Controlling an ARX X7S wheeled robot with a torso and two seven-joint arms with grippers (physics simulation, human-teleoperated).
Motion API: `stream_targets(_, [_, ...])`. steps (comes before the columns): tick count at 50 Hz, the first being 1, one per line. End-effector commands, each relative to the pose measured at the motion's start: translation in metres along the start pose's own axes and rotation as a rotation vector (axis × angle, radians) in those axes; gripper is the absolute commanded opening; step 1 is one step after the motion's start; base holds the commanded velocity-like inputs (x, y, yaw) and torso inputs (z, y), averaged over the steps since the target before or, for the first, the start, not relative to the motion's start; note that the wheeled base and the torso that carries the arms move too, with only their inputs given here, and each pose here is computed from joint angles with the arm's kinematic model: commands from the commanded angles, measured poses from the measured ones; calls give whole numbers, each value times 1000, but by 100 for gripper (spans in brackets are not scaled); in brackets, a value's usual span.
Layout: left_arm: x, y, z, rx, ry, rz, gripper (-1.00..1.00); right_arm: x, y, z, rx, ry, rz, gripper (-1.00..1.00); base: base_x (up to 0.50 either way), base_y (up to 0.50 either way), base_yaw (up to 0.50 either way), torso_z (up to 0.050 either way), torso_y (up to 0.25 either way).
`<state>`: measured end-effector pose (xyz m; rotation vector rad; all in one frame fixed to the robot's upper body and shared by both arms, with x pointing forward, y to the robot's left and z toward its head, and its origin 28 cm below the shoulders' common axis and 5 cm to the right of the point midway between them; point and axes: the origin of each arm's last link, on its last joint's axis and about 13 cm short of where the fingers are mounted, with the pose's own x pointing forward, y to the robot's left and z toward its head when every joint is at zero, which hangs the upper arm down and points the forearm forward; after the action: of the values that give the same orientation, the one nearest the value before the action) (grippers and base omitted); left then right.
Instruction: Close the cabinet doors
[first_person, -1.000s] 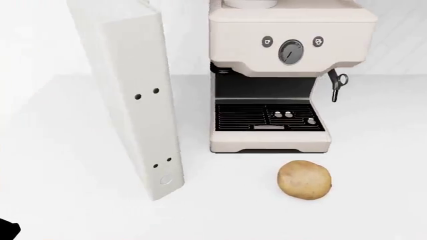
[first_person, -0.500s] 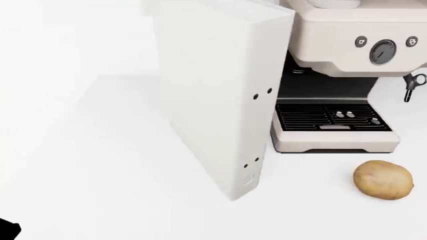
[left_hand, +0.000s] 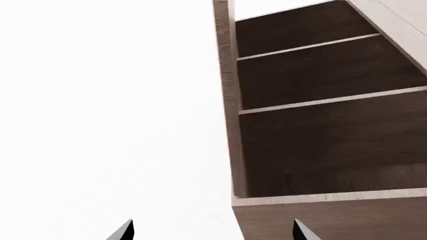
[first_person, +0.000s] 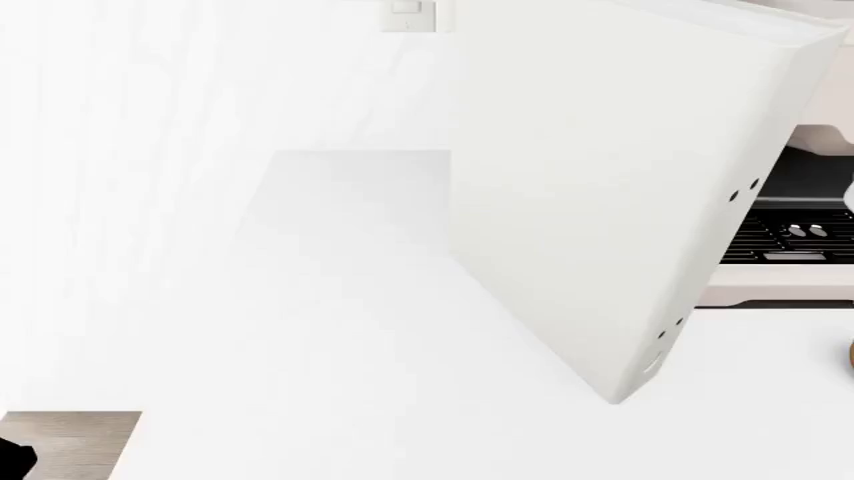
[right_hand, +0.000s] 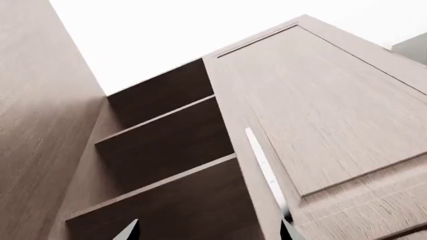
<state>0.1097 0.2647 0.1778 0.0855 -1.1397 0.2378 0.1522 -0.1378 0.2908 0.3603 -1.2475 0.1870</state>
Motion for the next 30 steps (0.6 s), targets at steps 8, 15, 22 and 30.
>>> stream_targets(8, [30, 19, 6, -135, 59, 166, 100, -2, -2, 2, 38, 16, -15, 100, 0, 0, 0, 0, 0])
stream_targets(15, [61, 38, 19, -249, 28, 240, 100, -2, -3, 1, 35, 21, -18, 100, 0, 0, 0, 0, 0])
stream_targets(22, [92, 52, 26, -347, 77, 289, 100, -2, -2, -3, 34, 29, -19, 100, 0, 0, 0, 0, 0])
stream_targets(30, [143, 59, 20, -358, 51, 295, 100, -2, -5, -7, 30, 39, -24, 100, 0, 0, 0, 0, 0])
